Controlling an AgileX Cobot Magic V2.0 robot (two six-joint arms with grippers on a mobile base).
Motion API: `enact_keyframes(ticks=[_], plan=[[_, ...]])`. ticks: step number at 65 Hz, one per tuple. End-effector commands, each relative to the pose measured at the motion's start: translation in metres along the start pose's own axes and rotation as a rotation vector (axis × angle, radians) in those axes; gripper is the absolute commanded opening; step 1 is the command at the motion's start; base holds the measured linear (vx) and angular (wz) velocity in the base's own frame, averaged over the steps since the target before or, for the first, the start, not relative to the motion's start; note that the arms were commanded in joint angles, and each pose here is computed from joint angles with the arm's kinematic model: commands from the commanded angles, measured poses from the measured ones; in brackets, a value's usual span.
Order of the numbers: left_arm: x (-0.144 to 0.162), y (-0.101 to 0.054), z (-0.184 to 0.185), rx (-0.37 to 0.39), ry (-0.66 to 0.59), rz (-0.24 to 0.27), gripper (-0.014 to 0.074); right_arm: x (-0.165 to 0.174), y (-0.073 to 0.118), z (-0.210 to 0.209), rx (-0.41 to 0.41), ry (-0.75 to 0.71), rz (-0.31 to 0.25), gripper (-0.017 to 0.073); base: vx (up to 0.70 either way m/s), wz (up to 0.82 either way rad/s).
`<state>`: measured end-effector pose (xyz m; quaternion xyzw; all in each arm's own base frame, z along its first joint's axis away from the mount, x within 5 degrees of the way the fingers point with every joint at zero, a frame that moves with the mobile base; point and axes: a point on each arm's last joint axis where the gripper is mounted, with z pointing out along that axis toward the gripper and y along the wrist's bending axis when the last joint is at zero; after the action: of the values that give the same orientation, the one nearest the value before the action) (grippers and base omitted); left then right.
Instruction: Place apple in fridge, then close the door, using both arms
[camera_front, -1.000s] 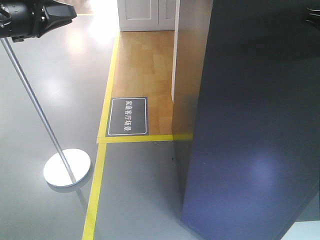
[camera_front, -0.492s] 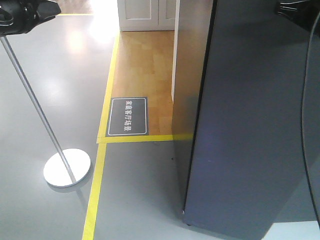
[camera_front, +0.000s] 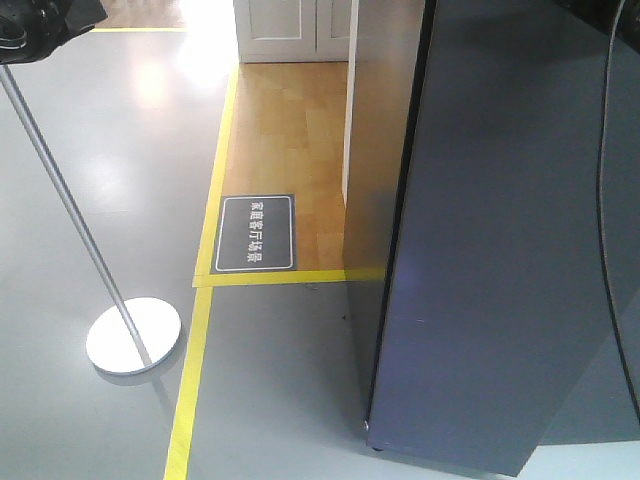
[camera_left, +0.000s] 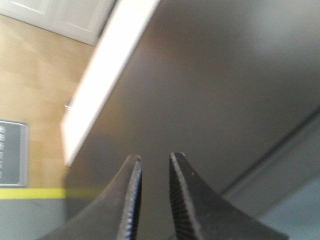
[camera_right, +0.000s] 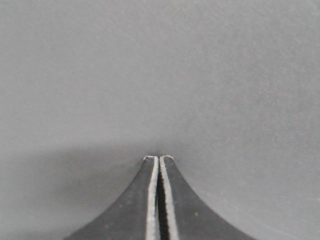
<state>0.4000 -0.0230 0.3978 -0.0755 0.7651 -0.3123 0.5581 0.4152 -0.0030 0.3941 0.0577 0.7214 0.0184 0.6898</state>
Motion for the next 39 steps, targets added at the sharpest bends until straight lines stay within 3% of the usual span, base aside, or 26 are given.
enact_keyframes(ticks=[1,17,39], plan=[[-0.022,-0.019,-0.019,0.021,-0.097,0.011,0.0154,-0.022,-0.018,0.000,0.081,-0.095,-0.018,0.0007,0.00,0.00],[-0.020,-0.020,-0.018,0.035,-0.079,0.011,0.0154,-0.012,-0.048,0.004,0.084,-0.012,-0.001,0.0007,0.00,0.00],[-0.020,-0.021,-0.018,0.038,-0.076,0.010,0.0154,0.002,-0.046,0.032,0.030,0.042,-0.035,0.0007,0.00,0.00]])
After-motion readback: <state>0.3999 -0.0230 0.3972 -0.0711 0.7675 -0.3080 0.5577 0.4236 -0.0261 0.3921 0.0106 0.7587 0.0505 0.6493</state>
